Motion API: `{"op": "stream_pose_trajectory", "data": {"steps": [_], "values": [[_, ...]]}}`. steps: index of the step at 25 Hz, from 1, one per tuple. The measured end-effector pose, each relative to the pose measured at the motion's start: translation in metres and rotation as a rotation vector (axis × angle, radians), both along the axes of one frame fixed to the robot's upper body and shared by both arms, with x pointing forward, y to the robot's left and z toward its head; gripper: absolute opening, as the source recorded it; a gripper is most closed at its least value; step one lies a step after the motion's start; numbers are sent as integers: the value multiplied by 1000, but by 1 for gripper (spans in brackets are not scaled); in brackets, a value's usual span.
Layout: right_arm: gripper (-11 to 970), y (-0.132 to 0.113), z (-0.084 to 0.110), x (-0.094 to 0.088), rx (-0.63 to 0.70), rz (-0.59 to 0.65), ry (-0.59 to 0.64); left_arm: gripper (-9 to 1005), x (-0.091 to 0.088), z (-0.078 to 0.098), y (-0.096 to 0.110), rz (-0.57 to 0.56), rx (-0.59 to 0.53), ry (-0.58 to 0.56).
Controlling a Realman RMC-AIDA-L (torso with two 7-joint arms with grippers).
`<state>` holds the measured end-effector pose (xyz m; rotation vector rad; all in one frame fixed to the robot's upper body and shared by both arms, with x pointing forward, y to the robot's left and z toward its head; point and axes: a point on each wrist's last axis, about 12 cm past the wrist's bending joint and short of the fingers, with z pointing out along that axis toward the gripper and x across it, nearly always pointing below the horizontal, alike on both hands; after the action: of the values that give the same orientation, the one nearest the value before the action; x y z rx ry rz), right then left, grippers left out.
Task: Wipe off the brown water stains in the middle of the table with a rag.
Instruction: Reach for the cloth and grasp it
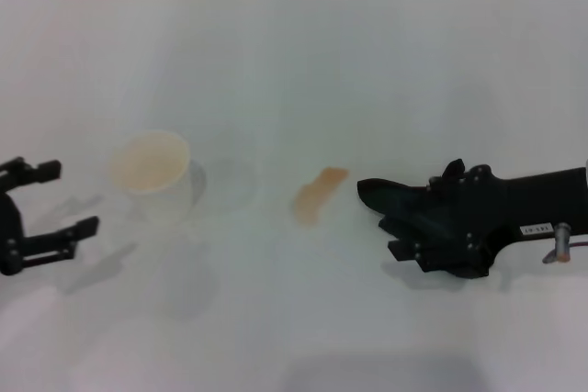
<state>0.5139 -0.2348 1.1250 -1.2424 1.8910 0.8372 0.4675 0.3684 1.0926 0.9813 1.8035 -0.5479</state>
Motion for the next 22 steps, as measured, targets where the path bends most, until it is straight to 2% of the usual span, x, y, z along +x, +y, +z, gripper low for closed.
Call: {"op": "stream_pose_trajectory", "data": {"steps": [5,8,15,16,22], "values": [[589,1,5,2,27,-18,7,861,12,19,14,-26,38,0],[589,2,7,3,30,-28,10,861,24,27,14,-63,80,9],[588,13,14,9,32,-29,-18,861,46,41,4,-162,140,10],[587,14,15,9,33,-30,-22,861,50,45,-3,-211,140,11],[587,16,26,13,38,-36,-43,861,49,61,-18,-343,113,3]]}}
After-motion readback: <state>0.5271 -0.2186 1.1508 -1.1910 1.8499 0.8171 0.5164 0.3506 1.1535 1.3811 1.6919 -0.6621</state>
